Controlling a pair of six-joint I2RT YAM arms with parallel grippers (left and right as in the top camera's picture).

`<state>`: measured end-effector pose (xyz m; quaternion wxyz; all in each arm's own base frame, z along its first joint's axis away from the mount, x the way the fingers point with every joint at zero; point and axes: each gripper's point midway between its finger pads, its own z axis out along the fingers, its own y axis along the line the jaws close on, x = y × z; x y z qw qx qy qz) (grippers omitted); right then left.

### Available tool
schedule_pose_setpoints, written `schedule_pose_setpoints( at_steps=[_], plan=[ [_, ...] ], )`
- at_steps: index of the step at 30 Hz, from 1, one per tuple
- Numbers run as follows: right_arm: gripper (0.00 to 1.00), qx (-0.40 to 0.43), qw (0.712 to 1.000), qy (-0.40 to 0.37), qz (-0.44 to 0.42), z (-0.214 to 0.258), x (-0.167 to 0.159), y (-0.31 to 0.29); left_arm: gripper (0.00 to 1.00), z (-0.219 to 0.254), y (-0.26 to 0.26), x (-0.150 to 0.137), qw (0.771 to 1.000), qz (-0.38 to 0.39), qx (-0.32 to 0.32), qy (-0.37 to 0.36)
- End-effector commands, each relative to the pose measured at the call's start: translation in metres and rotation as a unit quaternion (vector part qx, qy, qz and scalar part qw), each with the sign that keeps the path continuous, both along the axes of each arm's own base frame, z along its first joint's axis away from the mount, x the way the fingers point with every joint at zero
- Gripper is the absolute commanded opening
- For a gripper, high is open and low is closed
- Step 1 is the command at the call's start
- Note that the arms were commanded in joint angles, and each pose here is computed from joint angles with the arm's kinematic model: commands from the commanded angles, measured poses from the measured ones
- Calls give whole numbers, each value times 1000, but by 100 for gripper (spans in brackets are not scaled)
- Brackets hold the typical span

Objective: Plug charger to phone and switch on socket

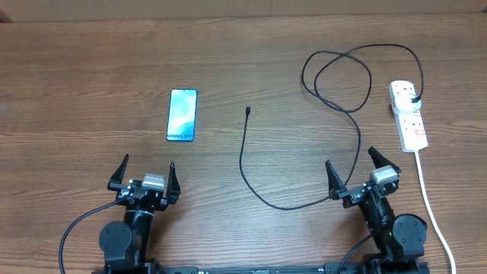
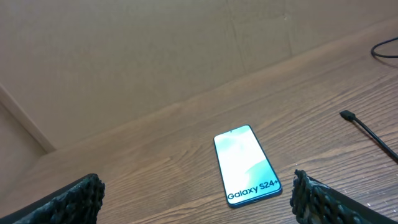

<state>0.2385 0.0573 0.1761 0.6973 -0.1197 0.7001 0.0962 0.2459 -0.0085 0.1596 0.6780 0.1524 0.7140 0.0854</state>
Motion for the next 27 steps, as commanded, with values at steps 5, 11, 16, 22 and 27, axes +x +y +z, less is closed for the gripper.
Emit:
schedule_pose_setpoints(
  at_steps=[5, 11, 16, 22, 27],
  plan=[
    [100, 2, 1000, -3, 5, -1, -1, 2, 100, 5, 5, 0, 999, 14, -36, -11],
    [100, 2, 1000, -3, 5, -1, -1, 2, 100, 14, 10, 1, 996, 32, -77, -26],
    [100, 2, 1000, -3, 5, -1, -1, 2, 100, 15, 8, 1, 992, 27, -121, -24],
    [100, 2, 1000, -3, 5, -1, -1, 2, 100, 27, 7, -1, 991, 22, -125, -36],
    [100, 2, 1000, -3, 5, -1, -1, 2, 100, 41, 7, -3, 988, 21, -147, -46]
  ],
)
